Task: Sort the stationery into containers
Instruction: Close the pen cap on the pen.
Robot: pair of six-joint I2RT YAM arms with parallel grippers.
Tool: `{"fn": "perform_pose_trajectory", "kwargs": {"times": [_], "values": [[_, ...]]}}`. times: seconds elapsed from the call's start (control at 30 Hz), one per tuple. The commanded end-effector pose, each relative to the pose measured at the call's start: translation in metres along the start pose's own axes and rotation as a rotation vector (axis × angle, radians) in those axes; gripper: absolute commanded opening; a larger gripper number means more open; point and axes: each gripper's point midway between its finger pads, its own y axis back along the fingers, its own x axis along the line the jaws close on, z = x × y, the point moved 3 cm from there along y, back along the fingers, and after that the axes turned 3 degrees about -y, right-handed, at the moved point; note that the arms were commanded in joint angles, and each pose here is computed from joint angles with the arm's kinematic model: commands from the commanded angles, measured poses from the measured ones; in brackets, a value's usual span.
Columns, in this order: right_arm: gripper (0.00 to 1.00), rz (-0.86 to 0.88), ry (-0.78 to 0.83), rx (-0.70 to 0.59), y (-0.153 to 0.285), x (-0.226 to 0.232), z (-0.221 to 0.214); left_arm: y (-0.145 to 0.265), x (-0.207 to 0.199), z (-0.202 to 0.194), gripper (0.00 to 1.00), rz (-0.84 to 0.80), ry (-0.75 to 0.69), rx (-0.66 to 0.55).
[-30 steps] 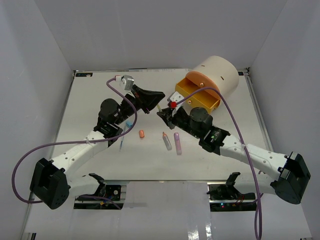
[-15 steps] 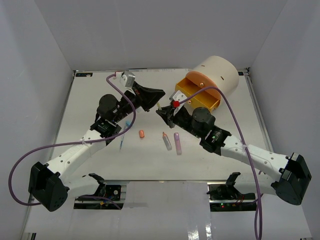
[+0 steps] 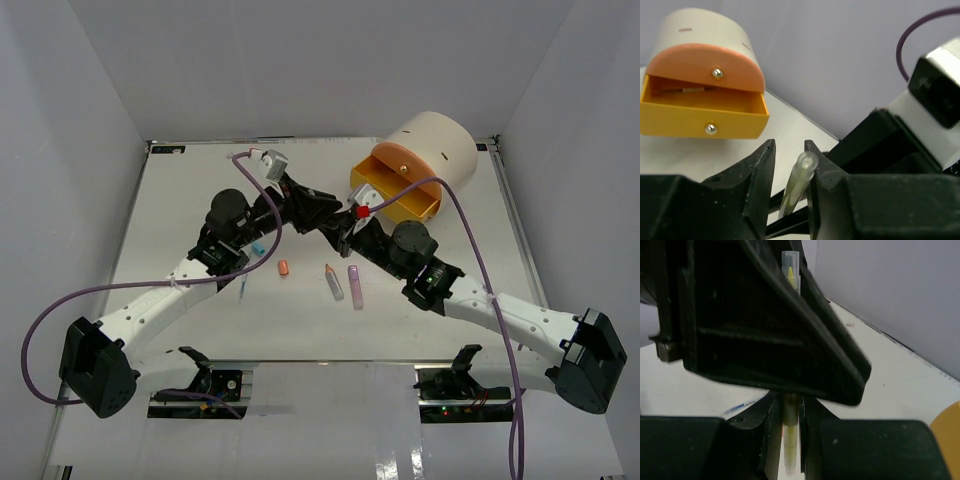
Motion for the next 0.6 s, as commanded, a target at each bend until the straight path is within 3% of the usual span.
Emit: {"fn": "perform_pose_trajectory", "kwargs": {"times": [0.0, 0.2, 0.57], "values": [[0.08, 0.018, 0.004, -0.189, 0.004, 0.003, 0.049, 0.001, -0.003, -0.026, 0.41, -0.005, 0.057, 0.106], [0.08, 0.025, -0.014, -0.035, 0.006, 0.005, -0.001, -0.005, 0.001, 0.001, 0.70, 0.034, 0.013, 0.033], [0.08, -0.091, 0.027, 0.230, 0.015, -0.018, -0.073, 0.000, 0.004, 0.067, 0.84, 0.126, -0.080, -0.108]]}}
